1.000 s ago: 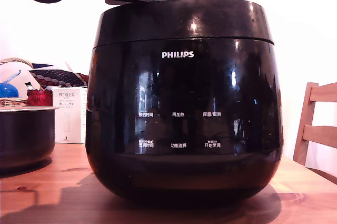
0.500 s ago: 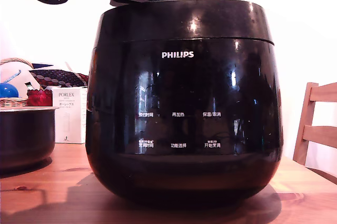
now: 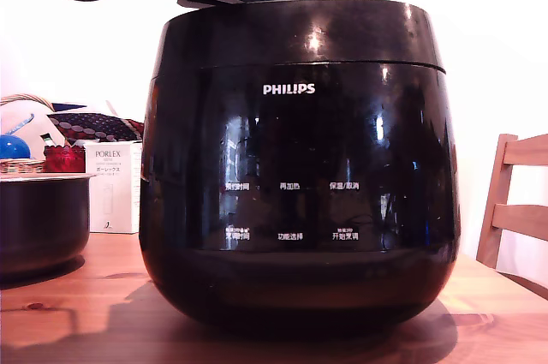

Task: Open the rice cooker by pressing the large metal button on the top of its lid with medium force

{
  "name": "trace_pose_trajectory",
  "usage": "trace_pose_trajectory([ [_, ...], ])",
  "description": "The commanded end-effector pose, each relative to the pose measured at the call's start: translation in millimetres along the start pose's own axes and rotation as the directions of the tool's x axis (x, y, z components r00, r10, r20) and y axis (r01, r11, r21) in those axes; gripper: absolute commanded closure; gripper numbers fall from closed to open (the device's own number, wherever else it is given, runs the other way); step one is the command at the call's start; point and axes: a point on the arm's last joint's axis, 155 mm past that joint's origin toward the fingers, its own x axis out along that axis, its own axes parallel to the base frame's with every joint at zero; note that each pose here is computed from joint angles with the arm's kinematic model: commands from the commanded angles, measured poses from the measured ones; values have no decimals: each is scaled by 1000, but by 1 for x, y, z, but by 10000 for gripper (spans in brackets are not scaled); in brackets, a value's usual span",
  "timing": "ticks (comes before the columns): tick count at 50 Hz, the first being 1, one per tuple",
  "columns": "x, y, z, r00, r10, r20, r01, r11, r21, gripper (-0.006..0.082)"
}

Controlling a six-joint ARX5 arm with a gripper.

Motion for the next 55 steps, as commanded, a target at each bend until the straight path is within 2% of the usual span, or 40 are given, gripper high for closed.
trace_pose_trajectory([
  [1,12,-10,-81,974,-35,-223,21,998,-65,791],
  [16,10,-11,-92,963,-32,-268,18,998,-55,791],
  [27,11,-10,-88,967,-29,-252,16,998,-53,791],
  [42,17,-15,-52,992,-73,-101,65,995,-82,791],
  [55,13,8,1,994,7,106,6,993,-119,791],
])
